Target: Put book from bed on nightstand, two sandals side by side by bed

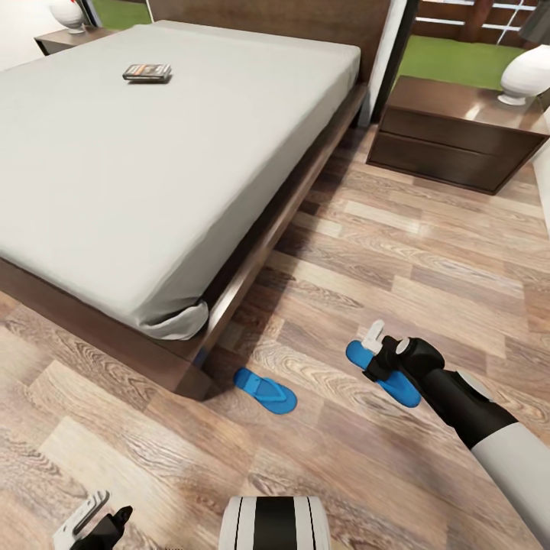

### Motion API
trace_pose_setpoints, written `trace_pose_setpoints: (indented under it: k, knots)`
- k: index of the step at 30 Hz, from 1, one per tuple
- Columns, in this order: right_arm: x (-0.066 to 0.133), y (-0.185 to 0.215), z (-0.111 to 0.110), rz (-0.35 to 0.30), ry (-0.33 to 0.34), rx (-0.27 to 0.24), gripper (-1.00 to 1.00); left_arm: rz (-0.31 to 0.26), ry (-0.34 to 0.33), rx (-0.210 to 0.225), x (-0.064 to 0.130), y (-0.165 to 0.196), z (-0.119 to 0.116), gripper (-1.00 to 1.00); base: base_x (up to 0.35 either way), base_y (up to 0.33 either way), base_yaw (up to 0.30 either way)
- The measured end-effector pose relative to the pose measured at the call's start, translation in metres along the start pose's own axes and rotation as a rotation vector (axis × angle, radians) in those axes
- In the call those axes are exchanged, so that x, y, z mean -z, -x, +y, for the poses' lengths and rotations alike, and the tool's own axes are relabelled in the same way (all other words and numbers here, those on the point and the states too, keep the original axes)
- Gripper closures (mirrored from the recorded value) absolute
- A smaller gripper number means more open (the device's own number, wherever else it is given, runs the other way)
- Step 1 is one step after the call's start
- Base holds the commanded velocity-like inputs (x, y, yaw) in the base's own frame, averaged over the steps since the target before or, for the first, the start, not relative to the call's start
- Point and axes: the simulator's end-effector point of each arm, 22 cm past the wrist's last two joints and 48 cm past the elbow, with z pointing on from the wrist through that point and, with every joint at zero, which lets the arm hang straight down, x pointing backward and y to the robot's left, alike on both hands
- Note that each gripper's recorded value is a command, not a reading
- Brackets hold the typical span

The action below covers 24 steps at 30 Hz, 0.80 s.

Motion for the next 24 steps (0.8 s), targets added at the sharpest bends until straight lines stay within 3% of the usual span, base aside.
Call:
trace_pose_setpoints:
  k: [11, 24]
  knots:
    - [-0.002, -0.001, -0.004, 0.000, 0.000, -0.001, 1.00, -0.020, 0.008, 0.028, 0.000, 0.013, 0.005, -1.00, 0.001, -0.001, 0.245]
    - [-0.018, -0.018, 0.005, 0.012, 0.036, 0.022, 1.00, -0.035, 0.018, 0.044, 0.001, 0.022, 0.011, -1.00, 0.000, 0.000, 0.279]
